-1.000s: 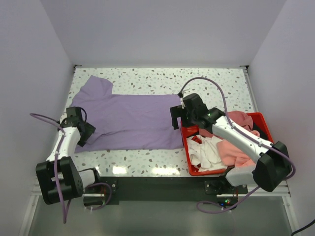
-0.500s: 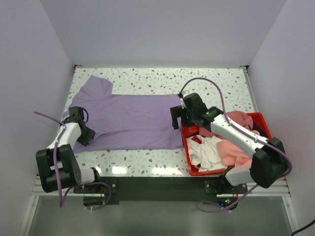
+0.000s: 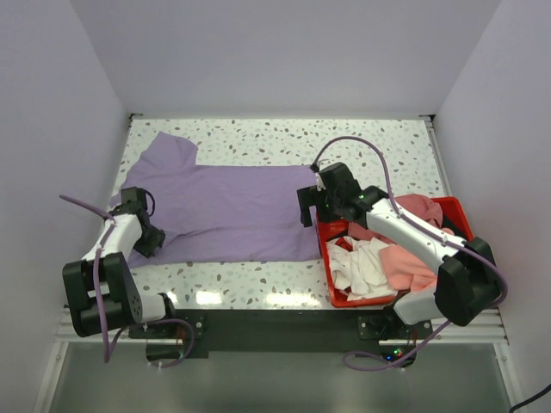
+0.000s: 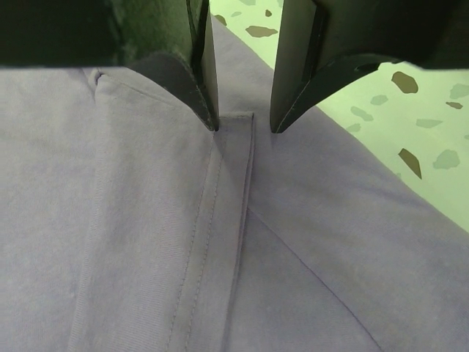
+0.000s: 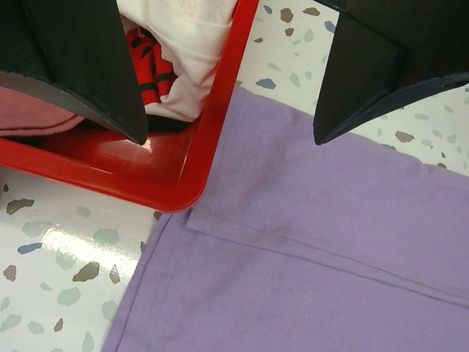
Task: Fold and stack the t-shirts
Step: Fold the tshirt
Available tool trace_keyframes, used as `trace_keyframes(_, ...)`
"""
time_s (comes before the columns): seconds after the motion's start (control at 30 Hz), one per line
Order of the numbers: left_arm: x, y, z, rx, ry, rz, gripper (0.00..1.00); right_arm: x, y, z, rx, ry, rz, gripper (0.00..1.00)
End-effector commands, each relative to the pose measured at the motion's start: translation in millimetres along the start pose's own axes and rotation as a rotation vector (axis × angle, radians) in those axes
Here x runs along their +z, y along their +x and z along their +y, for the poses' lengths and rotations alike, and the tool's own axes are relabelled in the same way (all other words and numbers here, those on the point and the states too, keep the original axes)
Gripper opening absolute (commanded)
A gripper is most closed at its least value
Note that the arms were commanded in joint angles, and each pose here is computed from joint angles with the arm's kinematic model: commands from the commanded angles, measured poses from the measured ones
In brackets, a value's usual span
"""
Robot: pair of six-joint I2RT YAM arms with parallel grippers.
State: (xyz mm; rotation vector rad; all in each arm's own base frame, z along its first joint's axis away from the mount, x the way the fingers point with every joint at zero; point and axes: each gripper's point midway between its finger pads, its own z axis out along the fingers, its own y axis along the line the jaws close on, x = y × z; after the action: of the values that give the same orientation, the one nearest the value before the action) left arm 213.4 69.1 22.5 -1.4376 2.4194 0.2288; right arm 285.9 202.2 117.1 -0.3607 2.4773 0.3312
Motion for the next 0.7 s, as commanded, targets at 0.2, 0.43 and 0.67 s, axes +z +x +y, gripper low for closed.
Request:
trace_keyframes(0.2, -2.6, -18.7, -17.9, -0.052, 0.057, -0.064, 0.30, 1.1, -7.9, 3.2, -0.011, -0.019, -0.023, 0.99)
trace_keyframes(0.43, -0.9, -20.1, -18.2, -0.061, 0.051, -0.068, 0.13, -0.1, -8.9, 1.8, -0.010, -0.013, -0.028, 0.99)
trace_keyframes(0.67, -6.4, -24.7, -19.0, -0.055, 0.059, -0.085, 0.00, 1.1, -7.6, 1.3, -0.013, -0.011, -0.022, 0.99)
